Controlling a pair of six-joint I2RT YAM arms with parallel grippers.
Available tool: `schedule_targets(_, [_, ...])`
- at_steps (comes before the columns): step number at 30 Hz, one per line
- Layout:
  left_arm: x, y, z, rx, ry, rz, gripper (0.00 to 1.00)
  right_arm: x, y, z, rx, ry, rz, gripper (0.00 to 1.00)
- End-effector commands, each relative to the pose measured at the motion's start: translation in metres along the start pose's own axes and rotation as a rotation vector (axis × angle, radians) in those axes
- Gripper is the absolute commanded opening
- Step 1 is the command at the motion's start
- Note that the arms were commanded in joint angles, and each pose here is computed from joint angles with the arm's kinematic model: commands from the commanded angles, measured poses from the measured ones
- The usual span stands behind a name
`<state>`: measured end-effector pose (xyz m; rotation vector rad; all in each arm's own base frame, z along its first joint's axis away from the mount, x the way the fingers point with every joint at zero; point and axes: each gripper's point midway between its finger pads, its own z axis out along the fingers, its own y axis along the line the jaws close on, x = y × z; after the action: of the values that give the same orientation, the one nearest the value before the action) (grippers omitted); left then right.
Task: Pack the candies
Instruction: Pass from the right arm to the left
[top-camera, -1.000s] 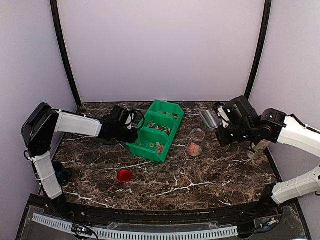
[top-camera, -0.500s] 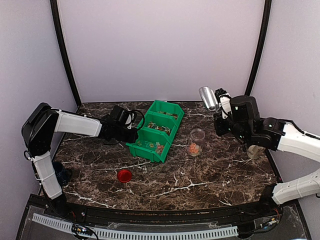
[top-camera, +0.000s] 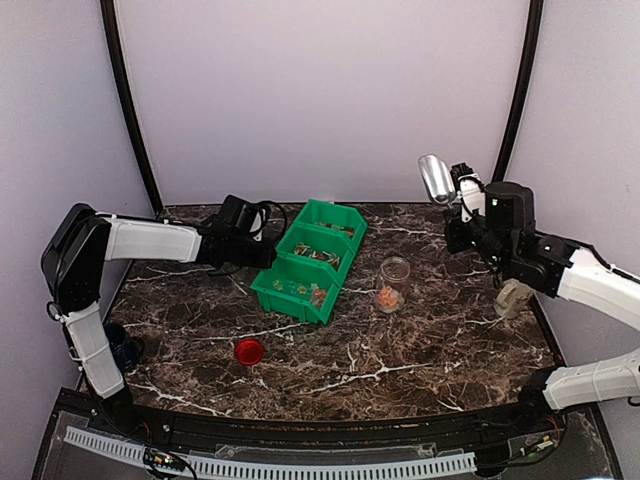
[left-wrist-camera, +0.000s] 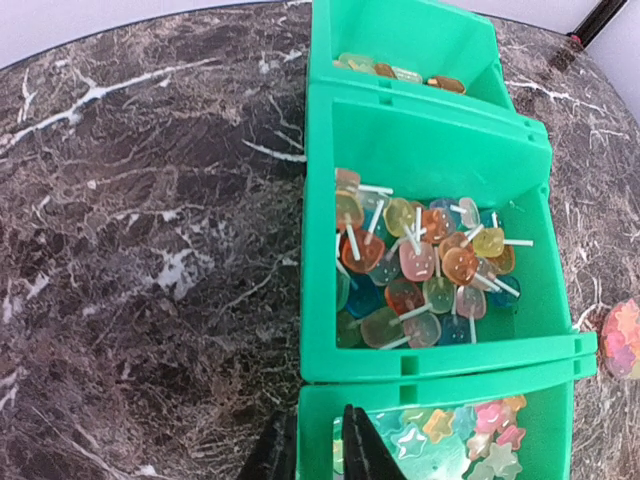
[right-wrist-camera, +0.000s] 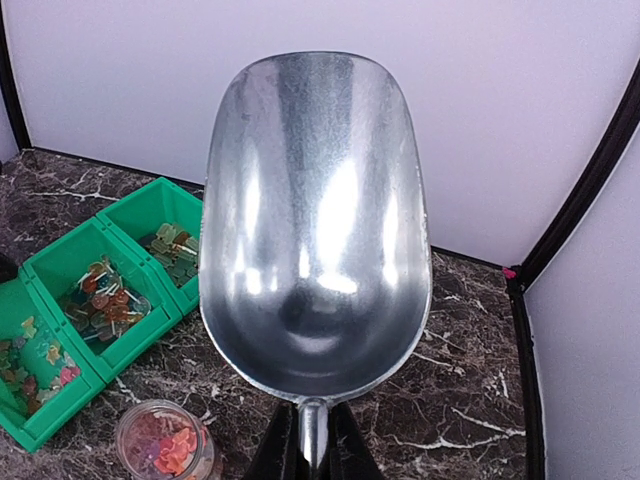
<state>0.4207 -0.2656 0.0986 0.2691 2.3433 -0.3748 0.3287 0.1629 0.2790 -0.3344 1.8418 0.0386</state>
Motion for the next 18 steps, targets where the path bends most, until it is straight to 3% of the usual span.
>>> schedule_targets(1, [-0.039, -0.003, -0.024, -0.004, -0.099, -0.014, 0.24, -0.031, 0.002, 0.002, -0.055, -0.064, 0.008, 0.0])
schedule_targets(11, [-0.065, -0.005, -0.05, -0.031, -0.097, 0.002, 0.64, -0.028, 0.017, 0.013, -0.164, -0.004, -0.212, 0.0])
schedule_targets(18, [-0.105, -0.04, -0.086, 0.124, -0.146, 0.038, 0.78, -0.015, 0.04, 0.022, -0.307, 0.099, -0.463, 0.0])
